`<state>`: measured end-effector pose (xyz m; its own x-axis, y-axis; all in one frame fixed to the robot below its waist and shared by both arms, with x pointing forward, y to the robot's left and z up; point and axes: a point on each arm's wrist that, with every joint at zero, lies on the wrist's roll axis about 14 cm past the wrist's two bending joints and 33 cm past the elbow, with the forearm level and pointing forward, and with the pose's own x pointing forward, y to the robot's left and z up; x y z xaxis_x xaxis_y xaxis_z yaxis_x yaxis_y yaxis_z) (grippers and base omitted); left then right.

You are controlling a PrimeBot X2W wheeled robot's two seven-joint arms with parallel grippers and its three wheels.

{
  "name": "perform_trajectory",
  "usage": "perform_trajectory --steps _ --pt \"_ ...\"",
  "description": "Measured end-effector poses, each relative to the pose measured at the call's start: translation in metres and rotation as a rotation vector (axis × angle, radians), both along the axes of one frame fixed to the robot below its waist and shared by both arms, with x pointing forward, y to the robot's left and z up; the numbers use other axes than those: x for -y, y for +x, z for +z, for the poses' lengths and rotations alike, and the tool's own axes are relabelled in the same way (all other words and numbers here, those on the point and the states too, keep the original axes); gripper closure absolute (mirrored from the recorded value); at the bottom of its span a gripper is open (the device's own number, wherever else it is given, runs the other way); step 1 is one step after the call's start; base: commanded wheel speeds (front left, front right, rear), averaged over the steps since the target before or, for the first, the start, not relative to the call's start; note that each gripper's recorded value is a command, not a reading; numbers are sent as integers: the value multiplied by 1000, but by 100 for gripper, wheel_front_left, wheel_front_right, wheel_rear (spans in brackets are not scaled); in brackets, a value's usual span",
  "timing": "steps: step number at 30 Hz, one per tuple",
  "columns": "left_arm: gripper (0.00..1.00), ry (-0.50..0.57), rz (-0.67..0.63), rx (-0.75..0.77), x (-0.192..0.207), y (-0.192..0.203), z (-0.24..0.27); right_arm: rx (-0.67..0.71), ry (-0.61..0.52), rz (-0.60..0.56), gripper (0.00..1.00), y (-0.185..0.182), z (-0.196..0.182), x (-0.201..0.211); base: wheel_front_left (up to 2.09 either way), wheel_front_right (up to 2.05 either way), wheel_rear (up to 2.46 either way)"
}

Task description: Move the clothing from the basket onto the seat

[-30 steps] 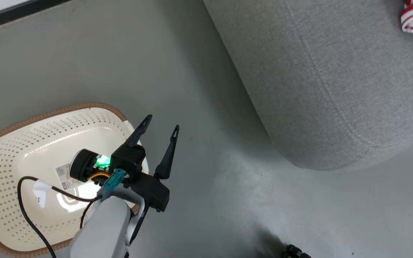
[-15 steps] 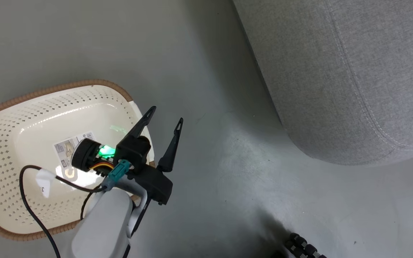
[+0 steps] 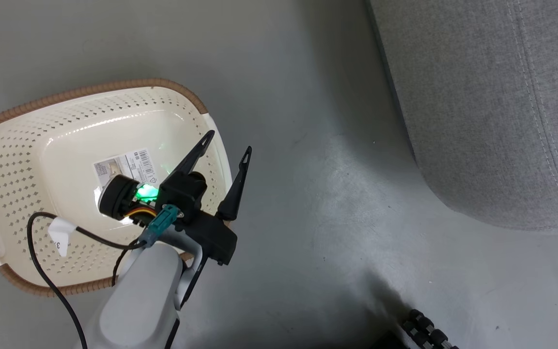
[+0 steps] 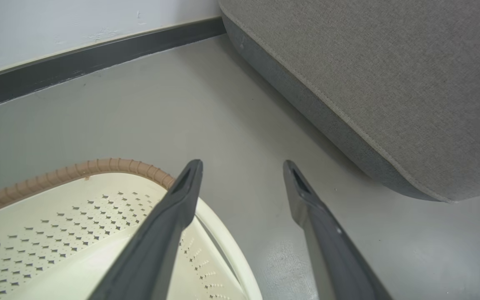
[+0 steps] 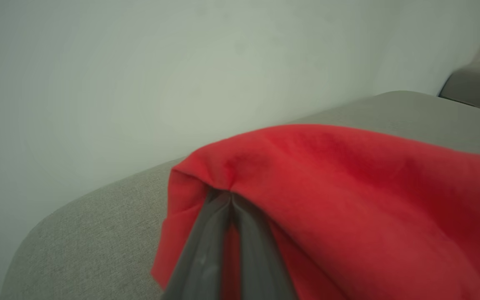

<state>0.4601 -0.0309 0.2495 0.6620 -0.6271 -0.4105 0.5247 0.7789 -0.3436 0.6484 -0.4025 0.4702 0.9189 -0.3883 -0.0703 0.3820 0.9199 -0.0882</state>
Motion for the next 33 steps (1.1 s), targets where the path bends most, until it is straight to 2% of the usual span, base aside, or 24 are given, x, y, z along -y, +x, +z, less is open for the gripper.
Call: perform_trajectory --steps 2,3,4,5,10,16,23,33 --pt "0 10 11 -3 -5 0 -2 -6 6 18 100 4 -4 -6 0 0 0" --pt "0 12 18 1 -8 2 -2 -4 8 20 69 5 -4 -7 0 0 0" --pt "0 14 24 3 -10 3 -1 -6 9 25 18 6 -4 -9 0 0 0" --pt "0 14 28 8 -11 4 0 -9 8 32 0 7 -4 -12 0 0 0" --pt "0 4 27 33 -7 6 10 1 19 42 0 4 3 -14 0 0 0" --pt "0 -11 12 57 3 5 26 -1 -20 77 0 -3 20 -16 0 0 0" --pt "0 -23 29 89 4 9 48 -26 -39 110 0 -22 25 -20 0 0 0" --pt "0 -9 99 151 -16 15 89 3 -26 197 0 -49 44 -48 0 0 0"
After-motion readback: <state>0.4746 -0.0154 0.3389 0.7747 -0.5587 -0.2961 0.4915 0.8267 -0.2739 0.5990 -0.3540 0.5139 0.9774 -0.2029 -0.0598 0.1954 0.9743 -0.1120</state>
